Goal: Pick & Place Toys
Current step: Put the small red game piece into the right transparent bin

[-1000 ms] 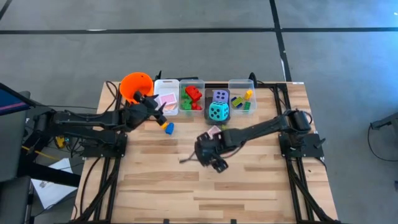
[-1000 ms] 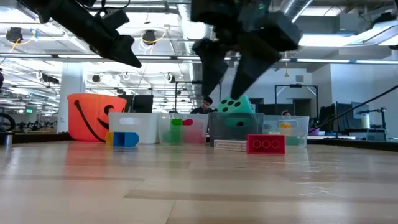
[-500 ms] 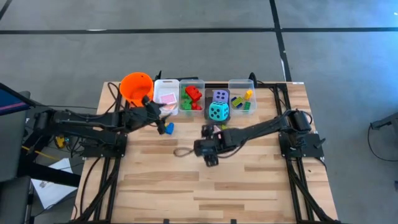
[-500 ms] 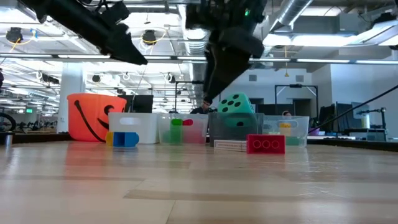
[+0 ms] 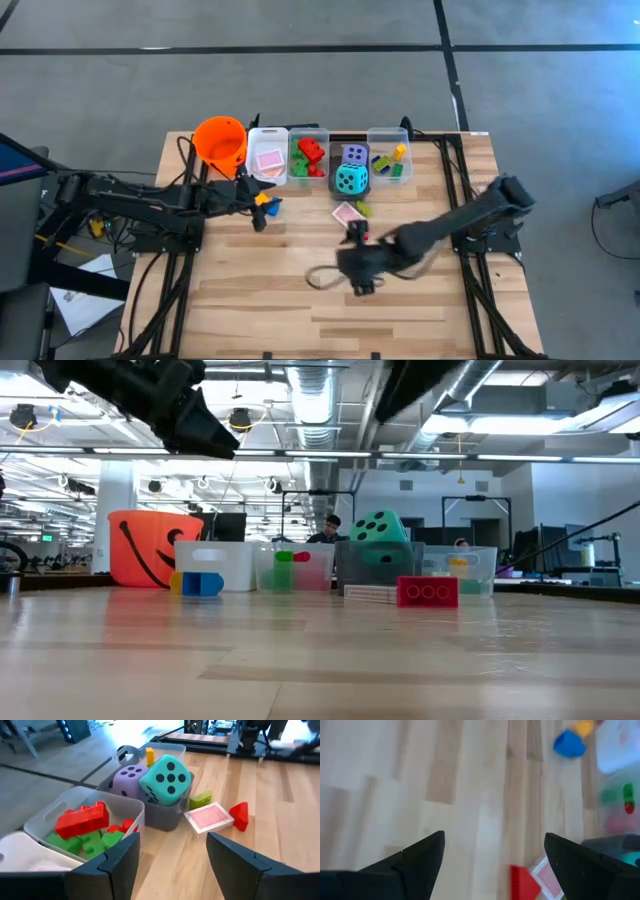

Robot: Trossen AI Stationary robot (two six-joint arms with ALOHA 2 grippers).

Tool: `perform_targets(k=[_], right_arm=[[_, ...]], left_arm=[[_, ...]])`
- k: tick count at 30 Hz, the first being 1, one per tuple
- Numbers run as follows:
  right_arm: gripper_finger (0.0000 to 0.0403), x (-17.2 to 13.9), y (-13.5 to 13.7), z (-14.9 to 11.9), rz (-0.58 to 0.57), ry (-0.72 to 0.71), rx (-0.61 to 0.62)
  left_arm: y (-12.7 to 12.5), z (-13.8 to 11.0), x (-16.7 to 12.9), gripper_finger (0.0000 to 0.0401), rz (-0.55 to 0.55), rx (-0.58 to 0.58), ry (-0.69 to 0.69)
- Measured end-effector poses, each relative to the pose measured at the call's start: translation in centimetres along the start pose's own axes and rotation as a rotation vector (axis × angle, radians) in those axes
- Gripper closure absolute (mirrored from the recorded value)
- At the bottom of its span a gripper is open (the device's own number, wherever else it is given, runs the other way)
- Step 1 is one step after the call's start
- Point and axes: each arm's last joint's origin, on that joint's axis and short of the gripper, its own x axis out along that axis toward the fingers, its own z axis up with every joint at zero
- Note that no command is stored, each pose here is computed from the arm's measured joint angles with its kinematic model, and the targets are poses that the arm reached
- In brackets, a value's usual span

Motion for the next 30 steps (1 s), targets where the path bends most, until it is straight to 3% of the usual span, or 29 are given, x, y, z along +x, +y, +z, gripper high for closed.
perform_targets(k=[4,9,14,20,25,30], right_arm=[[0.0068,-3.4,0.8,-2.3,-0.042,-0.116,0.074],[0.0068,-4.5,2.0,-7.9,-0.124,-0.271,0.192],[0.0068,-2.4,2.8,-13.4,-0.131,-0.465,0.346],[0.0068,1.1,2.7,-17.1,-0.045,-0.663,0.540],[0.0068,3.4,2.7,-18.7,-0.033,-0.710,0.604],[0.0068,5.5,3.2,-18.8,-0.129,-0.688,0.531]], left_arm=[[0.0,0.0,0.0,0.0180,-0.009,-0.102,-0.001],[-0.4,-0.1,0.1,0.0180,-0.109,-0.144,0.022],[-0.4,0.1,0.1,0.0180,-0.137,-0.151,0.008],[-0.8,0.7,0.6,0.0180,-0.148,-0.177,-0.059],[-1.5,0.4,2.3,0.0180,-0.148,-0.144,-0.073],[-2.4,-0.1,4.1,0.0180,-0.145,-0.054,-0.092]])
